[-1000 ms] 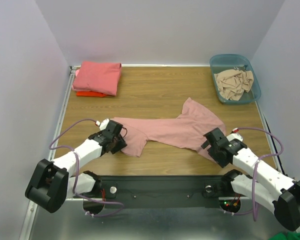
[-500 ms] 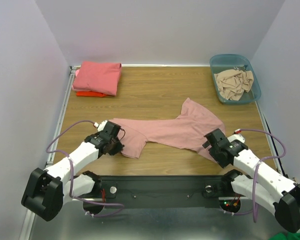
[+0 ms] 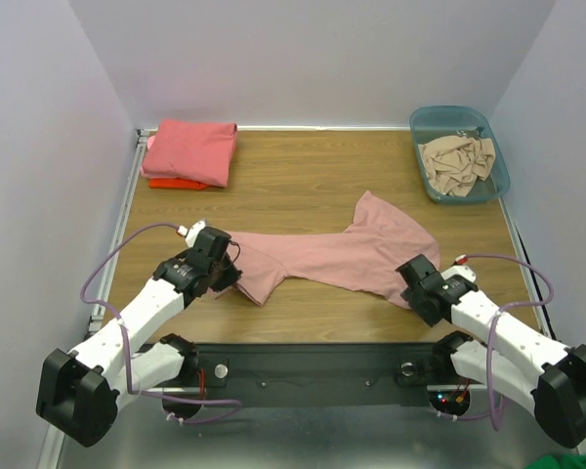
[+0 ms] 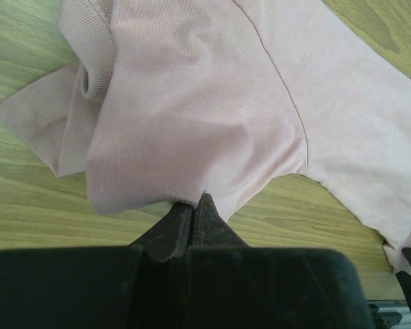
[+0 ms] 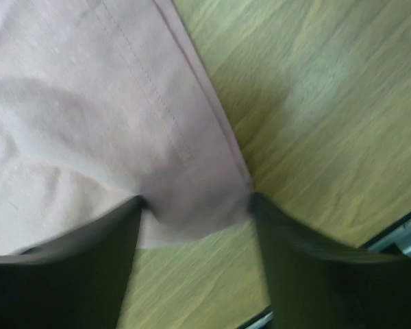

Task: Fold and stack the t-shirts
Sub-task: Flatten the tshirt out

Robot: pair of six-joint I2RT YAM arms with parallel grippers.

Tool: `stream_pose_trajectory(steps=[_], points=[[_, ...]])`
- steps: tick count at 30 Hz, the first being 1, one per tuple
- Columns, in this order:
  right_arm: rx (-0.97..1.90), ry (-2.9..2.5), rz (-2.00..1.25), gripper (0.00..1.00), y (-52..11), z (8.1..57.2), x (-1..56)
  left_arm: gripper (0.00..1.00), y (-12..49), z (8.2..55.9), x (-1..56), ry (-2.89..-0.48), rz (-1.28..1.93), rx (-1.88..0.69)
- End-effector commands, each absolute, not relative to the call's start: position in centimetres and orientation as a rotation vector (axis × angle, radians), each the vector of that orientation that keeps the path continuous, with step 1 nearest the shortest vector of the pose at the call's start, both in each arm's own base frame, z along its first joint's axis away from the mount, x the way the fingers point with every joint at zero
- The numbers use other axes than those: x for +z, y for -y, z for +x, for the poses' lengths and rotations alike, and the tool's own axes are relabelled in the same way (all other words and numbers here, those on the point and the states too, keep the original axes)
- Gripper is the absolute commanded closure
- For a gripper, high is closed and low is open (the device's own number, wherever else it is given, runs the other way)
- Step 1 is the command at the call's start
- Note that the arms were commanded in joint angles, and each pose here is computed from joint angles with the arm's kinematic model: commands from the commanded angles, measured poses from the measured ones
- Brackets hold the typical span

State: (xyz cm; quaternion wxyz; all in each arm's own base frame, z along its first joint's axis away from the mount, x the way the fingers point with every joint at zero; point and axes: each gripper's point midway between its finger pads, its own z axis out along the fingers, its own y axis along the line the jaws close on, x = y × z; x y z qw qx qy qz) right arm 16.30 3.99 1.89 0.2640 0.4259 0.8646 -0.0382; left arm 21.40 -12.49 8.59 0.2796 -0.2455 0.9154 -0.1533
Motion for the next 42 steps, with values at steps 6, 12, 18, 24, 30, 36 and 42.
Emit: stream_pose_trajectory(steps=[6,12,18,24,30,36,42], points=[[-0.02,-2.243,1.145,0.74,-4.3,18.3,1.6,1.0,12.3,22.9,11.4,-2.369,-0.654,-0.411],[0.075,-2.094,1.034,1.0,-4.7,22.1,8.0,1.0,12.2,24.2,14.7,-2.285,-0.655,-0.423],[0.214,-1.825,0.936,0.99,-4.3,25.3,20.4,1.0,11.1,26.4,24.5,-2.039,-0.653,-0.472],[0.302,-1.638,0.865,1.0,-3.3,25.3,30.7,1.0,9.0,26.1,36.9,-1.717,-0.606,-0.561],[0.509,-1.512,0.726,1.0,-4.1,23.0,41.0,1.0,6.6,22.4,48.1,-1.443,-0.532,-0.662],[0.743,-1.362,0.572,1.0,-4.5,18.2,49.8,1.0,4.1,16.1,56.7,-1.227,-0.429,-0.753],[0.919,-1.245,0.443,1.0,-4.6,13.1,55.0,1.0,1.1,8.4,62.9,-1.018,-0.363,-0.864]])
